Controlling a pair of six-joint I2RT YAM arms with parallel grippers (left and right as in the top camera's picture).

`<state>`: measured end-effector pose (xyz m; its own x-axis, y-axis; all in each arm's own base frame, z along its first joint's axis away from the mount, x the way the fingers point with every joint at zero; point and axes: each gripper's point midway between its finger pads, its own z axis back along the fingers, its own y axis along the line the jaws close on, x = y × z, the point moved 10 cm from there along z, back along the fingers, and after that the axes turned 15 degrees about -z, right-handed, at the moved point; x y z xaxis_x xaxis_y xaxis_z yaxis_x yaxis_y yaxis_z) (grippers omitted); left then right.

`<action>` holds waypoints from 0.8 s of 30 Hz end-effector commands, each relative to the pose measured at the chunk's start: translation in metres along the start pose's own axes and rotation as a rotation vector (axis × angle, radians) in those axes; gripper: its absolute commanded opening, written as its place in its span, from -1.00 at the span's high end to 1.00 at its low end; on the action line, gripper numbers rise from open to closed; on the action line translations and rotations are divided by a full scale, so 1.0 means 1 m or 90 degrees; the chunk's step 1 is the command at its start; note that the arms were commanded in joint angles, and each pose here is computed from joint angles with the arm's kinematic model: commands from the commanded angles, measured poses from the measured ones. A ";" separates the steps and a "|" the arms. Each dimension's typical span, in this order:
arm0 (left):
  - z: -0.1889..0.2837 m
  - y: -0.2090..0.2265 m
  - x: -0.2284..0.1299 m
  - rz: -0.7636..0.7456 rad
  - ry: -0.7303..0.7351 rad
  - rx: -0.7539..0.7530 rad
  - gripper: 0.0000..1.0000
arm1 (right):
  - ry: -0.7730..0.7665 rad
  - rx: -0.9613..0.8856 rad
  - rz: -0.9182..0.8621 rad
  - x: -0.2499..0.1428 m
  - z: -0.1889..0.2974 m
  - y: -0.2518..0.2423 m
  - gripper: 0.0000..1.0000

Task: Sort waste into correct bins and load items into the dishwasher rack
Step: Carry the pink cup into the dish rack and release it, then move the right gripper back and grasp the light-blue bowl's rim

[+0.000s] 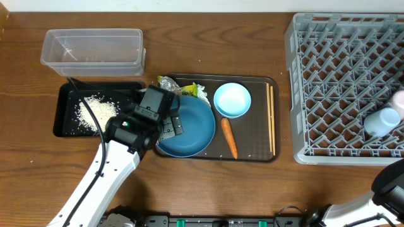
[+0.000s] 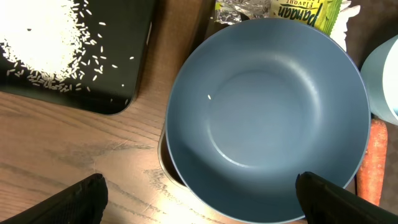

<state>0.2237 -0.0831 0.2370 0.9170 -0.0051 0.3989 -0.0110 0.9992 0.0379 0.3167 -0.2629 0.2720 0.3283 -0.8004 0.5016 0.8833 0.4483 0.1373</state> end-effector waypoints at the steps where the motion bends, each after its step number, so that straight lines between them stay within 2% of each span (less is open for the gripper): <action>1: 0.001 0.002 0.003 0.006 -0.007 0.014 -0.99 | 0.004 0.029 0.006 0.000 0.007 0.005 -0.97; 5: 0.001 0.002 0.003 0.006 -0.007 0.014 -0.99 | 0.039 0.139 0.013 -0.008 0.018 0.025 -0.97; 10: 0.001 0.002 0.003 0.006 -0.007 0.014 -0.99 | 0.111 0.317 0.074 -0.035 0.042 0.074 -0.94; 12: 0.001 0.002 0.003 0.006 -0.007 0.014 -0.99 | 0.151 0.374 0.112 -0.054 0.051 0.098 -0.86; 13: 0.001 0.002 0.003 0.006 -0.007 0.014 -0.99 | 0.173 0.398 0.141 -0.069 0.057 0.114 -0.71; 15: 0.001 0.002 0.003 0.006 -0.007 0.014 -0.99 | 0.197 0.415 0.185 -0.092 0.066 0.136 -0.52; 16: 0.001 0.002 0.003 0.006 -0.007 0.014 -0.99 | 0.209 0.427 0.212 -0.105 0.072 0.148 -0.49; 20: 0.001 0.002 0.003 0.006 -0.007 0.014 -0.99 | 0.230 0.449 0.312 -0.158 0.095 0.187 -0.53; 24: 0.001 0.002 0.003 0.006 -0.007 0.014 -0.98 | 0.198 0.424 0.434 -0.218 0.121 0.216 -0.63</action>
<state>0.2238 -0.0831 0.2371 0.9169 -0.0050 0.3992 -0.0110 0.9992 0.0378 0.4032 0.0203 0.2842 0.8436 -0.4087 0.3481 0.2132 0.8501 0.4815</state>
